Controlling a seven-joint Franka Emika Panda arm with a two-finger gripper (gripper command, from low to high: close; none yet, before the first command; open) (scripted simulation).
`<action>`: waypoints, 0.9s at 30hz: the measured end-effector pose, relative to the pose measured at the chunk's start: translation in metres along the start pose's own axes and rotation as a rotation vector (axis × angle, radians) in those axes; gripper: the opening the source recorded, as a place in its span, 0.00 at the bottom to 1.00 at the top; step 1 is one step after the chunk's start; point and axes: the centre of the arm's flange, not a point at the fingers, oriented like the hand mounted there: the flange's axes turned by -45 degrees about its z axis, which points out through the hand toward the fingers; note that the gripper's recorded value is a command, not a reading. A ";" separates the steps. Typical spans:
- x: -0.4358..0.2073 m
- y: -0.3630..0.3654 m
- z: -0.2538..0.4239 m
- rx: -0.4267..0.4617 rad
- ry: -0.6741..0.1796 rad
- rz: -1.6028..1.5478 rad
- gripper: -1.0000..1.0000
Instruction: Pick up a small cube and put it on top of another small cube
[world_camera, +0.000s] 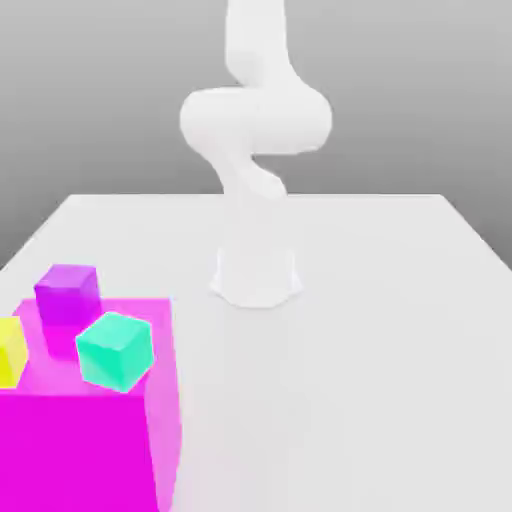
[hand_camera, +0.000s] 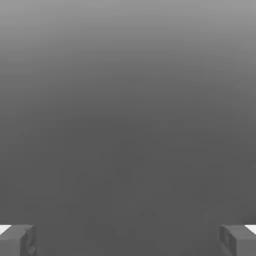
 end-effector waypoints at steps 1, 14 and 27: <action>-0.001 0.025 0.011 -0.019 -0.011 0.012 0.50; -0.180 0.249 0.218 -0.171 -0.372 0.021 0.50; -0.389 0.109 0.319 0.078 -0.770 -0.239 0.50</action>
